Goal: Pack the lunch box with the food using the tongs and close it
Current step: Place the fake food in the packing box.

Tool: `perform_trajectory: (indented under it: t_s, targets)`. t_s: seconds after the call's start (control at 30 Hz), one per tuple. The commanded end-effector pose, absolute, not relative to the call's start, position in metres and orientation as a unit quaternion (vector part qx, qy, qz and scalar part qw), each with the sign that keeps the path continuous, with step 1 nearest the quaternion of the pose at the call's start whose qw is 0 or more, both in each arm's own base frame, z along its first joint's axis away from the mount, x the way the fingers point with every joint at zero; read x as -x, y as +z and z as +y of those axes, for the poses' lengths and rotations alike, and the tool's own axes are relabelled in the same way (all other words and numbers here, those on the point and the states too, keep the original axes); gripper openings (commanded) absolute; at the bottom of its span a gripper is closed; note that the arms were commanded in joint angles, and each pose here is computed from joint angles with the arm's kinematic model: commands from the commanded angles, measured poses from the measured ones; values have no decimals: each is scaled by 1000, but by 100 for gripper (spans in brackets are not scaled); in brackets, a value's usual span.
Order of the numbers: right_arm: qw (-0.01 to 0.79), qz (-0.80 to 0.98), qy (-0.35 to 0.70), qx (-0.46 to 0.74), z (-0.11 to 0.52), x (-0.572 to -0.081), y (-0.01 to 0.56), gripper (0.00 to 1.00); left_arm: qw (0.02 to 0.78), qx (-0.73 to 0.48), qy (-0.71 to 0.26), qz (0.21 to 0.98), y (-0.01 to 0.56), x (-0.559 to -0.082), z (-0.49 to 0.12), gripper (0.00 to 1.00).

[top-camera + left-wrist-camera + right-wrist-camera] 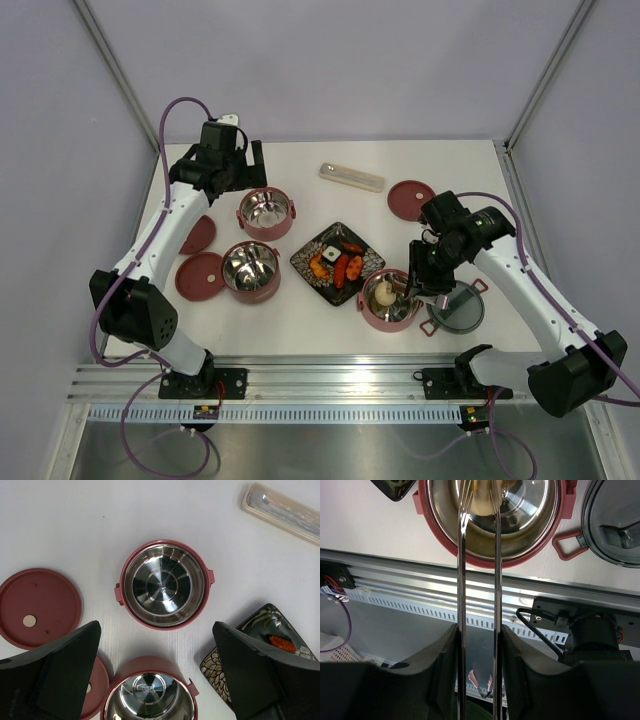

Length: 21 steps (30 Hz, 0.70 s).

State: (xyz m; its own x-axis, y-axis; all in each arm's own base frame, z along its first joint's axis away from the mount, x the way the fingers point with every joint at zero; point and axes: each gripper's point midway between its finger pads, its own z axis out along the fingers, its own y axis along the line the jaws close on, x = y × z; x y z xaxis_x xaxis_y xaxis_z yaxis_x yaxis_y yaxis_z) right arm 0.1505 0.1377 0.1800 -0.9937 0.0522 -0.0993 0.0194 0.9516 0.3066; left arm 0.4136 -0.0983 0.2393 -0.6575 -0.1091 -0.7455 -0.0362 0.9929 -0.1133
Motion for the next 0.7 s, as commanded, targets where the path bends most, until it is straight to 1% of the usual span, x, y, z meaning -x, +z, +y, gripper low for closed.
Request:
perform_trajectory:
  t_s: [0.0,0.37,0.47,0.67]
  targets:
    - [-76,993,89,-29,108,-85,187,44,446,37,-59,892,262,-425,-105,99]
    - [-68,994,85,-25,107,-90,189,45,445,39,-59,893,262,-424,-104,99]
    - [-51,994,89,-23,109,-97,195,45,446,40,-58,893,262,-423,-103,99]
    - [1,992,124,-15,122,-119,226,44,448,40,-58,891,264,-422,-103,99]
